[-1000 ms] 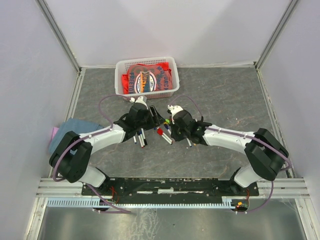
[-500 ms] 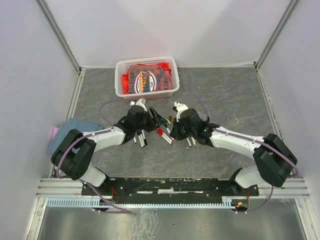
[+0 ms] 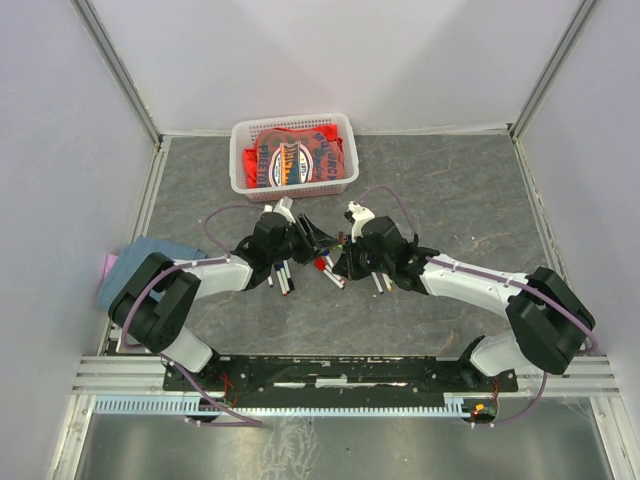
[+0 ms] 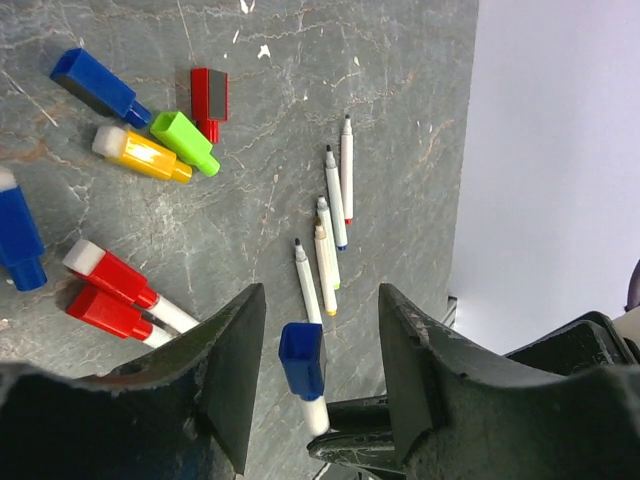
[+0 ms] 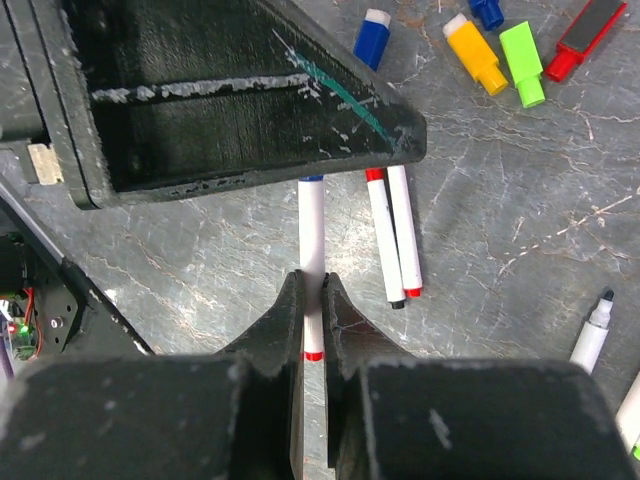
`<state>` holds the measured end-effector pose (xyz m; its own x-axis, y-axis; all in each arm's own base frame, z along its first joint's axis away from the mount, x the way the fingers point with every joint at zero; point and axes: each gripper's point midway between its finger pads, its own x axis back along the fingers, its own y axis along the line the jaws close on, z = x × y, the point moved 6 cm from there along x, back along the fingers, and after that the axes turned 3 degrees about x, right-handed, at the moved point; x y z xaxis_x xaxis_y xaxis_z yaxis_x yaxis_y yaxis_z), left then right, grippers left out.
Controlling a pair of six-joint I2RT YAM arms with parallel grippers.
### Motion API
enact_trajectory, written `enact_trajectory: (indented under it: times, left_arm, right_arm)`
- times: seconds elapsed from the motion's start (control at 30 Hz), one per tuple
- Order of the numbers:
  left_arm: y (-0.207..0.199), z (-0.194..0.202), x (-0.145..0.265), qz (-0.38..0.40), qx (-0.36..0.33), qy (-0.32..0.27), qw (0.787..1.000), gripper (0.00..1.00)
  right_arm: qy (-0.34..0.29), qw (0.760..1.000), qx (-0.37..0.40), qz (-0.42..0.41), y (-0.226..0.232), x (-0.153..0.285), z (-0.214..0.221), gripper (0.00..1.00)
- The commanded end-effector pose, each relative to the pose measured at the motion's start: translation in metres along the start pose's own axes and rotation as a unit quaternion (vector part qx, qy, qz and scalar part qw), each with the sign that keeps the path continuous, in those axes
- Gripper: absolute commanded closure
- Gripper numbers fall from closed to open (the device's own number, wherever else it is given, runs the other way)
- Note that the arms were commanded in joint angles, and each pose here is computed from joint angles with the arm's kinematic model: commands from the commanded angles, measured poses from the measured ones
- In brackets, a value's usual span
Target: Open the pen caps
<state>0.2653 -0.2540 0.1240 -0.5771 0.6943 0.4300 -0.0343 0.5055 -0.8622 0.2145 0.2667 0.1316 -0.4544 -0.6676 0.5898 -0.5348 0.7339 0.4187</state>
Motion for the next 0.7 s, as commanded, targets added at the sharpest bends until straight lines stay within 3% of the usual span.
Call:
enact_trajectory:
  times: [0.0,0.2,0.67]
  left_arm:
    - [-0.0088,-0.0003,0.0004,0.037,0.027,0.002,0.999,0.48]
    - [-0.0072,-0.0007,0.0043,0.039,0.03,-0.002,0.999,0.55]
    - [-0.0074,-0.0012,0.0076,0.045,0.031,-0.003,0.998,0.63]
  right_arm:
    - [-0.031,0.999,-0.001,-0.024,0.0072,0.0034,-0.0119,0.99]
    - [-0.03,0.999,-0.006,-0.022,0.004,0.0032,-0.009,0.99]
    - [-0.026,0.999,-0.014,-0.028,0.0013,0.0019,-0.0055,0.99]
